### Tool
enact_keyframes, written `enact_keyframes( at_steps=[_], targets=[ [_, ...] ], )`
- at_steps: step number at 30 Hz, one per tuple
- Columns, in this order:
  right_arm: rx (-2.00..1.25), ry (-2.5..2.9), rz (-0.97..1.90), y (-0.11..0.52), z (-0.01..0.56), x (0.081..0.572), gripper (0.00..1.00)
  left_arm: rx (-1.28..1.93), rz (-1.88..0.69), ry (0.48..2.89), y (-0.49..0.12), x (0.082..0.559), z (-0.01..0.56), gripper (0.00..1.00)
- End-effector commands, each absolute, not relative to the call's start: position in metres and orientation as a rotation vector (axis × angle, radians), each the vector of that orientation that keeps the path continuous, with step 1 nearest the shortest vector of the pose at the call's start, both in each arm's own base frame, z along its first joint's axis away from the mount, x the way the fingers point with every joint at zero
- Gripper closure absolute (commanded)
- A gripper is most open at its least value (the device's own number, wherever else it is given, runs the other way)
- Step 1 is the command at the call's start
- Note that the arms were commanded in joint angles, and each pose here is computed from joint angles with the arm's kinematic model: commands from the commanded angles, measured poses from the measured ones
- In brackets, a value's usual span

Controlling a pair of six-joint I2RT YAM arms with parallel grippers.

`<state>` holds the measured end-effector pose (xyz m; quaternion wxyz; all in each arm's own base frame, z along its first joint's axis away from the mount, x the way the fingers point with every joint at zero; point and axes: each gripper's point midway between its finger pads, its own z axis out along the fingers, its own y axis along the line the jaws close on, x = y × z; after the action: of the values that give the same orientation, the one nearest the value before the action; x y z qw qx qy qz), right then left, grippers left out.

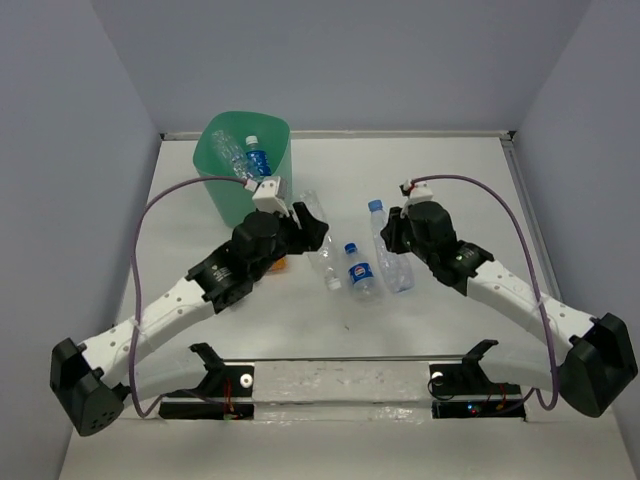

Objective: Put the plastic bottles in the bin

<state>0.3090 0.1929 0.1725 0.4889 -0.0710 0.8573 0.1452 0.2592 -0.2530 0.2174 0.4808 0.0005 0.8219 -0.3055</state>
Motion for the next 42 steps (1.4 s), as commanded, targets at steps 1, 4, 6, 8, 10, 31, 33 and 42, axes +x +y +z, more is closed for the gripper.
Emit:
enact_keyframes(
  at_steps=[1, 4, 6, 8, 10, 31, 33, 42],
  targets=[
    [-0.153, 1.968, 0.459, 0.202, 0.204, 0.31, 1.0, -0.087, -0.645, 1.706, -0.213, 0.275, 0.347, 0.6],
    [-0.161, 1.939, 0.511, 0.206, 0.214, 0.306, 1.0, -0.192, -0.548, 1.544, -0.181, 0.29, 0.422, 0.6],
    [-0.159, 1.919, 0.535, 0.207, 0.221, 0.304, 1.0, -0.236, -0.38, 1.496, -0.158, 0.31, 0.44, 0.59],
    [-0.156, 1.89, 0.557, 0.206, 0.229, 0.299, 1.0, -0.29, -0.257, 1.455, -0.129, 0.343, 0.46, 0.59],
    [-0.161, 1.871, 0.578, 0.207, 0.235, 0.294, 1.0, -0.379, -0.163, 1.412, -0.087, 0.37, 0.477, 0.59],
    [-0.306, 1.52, 0.851, 0.302, 0.36, 0.295, 1.0, -0.422, 0.056, 1.358, -0.051, 0.439, 0.432, 0.01],
    [-0.331, 1.47, 0.871, 0.315, 0.376, 0.299, 1.0, -0.417, -0.009, 1.359, -0.055, 0.428, 0.44, 0.01],
    [-0.342, 1.181, 0.916, 0.384, 0.466, 0.348, 1.0, -0.33, -0.351, 1.332, -0.069, 0.332, 0.465, 0.01]
  ],
)
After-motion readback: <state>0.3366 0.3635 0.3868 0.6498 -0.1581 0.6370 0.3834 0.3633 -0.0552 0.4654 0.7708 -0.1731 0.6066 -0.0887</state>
